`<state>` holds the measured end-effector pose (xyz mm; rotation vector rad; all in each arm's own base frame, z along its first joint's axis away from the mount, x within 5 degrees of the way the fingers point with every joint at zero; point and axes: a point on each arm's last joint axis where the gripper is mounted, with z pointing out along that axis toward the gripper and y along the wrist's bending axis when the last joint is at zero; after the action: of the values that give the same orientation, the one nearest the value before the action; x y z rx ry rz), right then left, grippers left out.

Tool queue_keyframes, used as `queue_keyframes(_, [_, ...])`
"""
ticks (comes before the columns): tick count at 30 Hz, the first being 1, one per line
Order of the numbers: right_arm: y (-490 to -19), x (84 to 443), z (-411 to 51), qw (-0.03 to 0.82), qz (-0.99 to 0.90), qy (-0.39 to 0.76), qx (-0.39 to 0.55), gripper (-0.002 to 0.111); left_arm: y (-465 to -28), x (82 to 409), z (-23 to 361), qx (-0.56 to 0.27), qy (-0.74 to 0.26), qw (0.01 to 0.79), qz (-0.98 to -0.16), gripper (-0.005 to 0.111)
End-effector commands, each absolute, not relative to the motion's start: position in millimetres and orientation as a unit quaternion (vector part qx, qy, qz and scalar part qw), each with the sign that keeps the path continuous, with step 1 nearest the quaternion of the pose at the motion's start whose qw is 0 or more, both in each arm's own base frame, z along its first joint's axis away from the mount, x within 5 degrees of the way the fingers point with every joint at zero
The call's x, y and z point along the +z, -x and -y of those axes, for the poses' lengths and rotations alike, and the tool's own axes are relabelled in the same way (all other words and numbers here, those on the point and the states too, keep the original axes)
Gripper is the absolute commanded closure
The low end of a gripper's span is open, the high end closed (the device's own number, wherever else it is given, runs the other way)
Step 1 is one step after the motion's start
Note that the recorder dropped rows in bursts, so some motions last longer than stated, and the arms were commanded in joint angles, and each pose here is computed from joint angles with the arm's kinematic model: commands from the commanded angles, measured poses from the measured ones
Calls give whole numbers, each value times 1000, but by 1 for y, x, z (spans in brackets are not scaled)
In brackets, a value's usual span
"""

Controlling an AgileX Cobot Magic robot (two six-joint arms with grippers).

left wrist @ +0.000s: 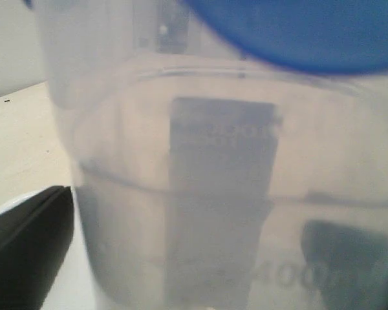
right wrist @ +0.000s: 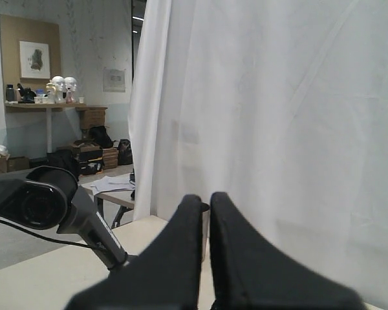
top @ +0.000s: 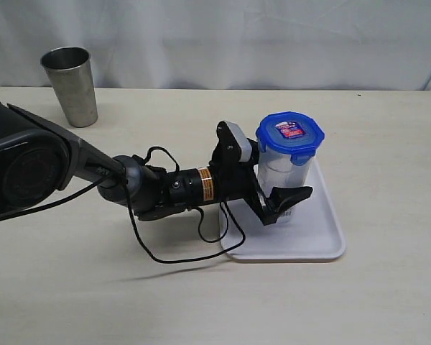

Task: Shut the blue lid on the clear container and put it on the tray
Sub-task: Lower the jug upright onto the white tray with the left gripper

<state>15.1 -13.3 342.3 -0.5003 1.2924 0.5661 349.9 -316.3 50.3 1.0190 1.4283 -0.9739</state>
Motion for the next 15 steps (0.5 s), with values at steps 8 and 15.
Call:
queue_keyframes(8, [-15, 340, 13, 733, -589, 226, 255, 104, -361, 56, 291, -424, -468, 521, -575, 18])
queue_keyframes(15, [-15, 340, 13, 733, -589, 226, 255, 104, -363, 55, 273, -456, -484, 488, -566, 18])
